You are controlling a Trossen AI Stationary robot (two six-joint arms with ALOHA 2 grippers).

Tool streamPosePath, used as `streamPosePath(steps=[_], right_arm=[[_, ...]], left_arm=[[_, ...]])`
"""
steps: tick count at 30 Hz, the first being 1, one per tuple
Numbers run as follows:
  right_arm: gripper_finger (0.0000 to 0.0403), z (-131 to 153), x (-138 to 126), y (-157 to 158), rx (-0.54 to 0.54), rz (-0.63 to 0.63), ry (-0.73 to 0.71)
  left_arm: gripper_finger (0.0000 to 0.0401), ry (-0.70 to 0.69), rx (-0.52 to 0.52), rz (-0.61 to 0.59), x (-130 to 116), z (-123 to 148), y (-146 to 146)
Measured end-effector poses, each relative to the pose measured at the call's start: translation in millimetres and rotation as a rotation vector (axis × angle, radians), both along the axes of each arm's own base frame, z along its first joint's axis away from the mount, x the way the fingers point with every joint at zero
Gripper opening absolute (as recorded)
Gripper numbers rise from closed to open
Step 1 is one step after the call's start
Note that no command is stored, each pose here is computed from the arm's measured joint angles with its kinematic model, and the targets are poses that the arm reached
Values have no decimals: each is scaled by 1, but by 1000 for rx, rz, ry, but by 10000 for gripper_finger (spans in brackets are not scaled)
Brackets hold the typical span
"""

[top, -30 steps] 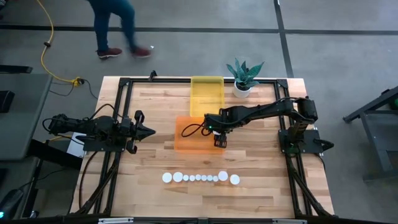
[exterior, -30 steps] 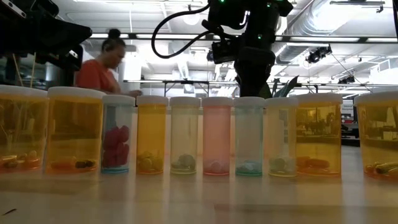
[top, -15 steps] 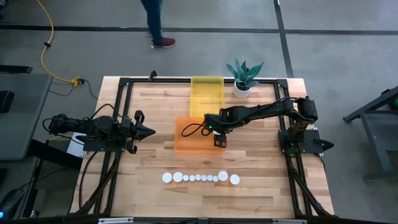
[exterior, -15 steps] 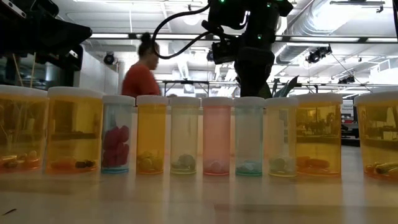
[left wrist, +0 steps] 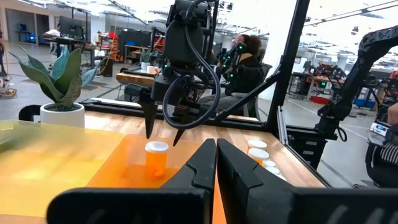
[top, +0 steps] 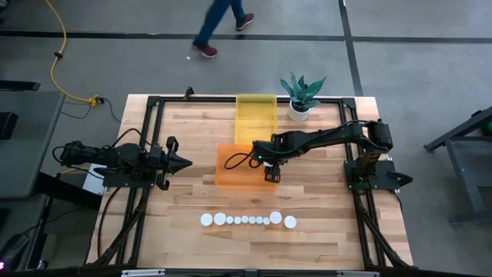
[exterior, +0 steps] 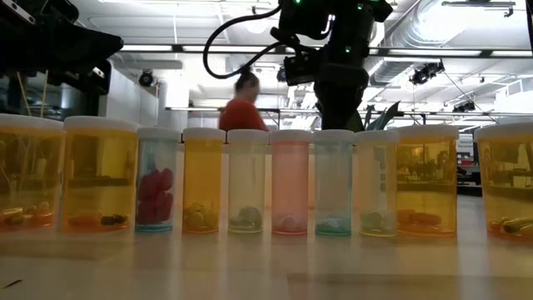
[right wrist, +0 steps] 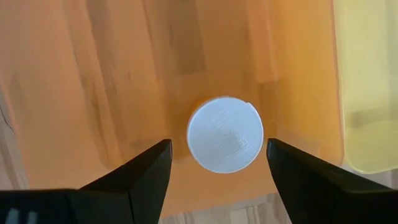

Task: Pick and place medicine bottles into bin by pill shape (circle, oval)
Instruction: Put the big orange pill bottle into the orange bin

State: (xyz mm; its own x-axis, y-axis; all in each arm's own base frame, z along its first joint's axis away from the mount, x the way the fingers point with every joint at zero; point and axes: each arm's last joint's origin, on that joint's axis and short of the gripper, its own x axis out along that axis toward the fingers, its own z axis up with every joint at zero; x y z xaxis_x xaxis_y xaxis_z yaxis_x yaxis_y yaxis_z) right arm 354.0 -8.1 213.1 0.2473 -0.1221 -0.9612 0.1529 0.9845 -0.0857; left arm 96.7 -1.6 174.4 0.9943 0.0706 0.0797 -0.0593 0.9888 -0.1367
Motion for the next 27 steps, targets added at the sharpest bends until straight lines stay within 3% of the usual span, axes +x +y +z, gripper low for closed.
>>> streamPosePath(steps=[16, 27], right_arm=[[256, 5, -5, 1, -6, 90, 26], [256, 45, -27, 6, 5, 86, -63]], left_arm=[[5, 0, 0, 0, 0, 0, 0], [5, 0, 0, 0, 0, 0, 0]])
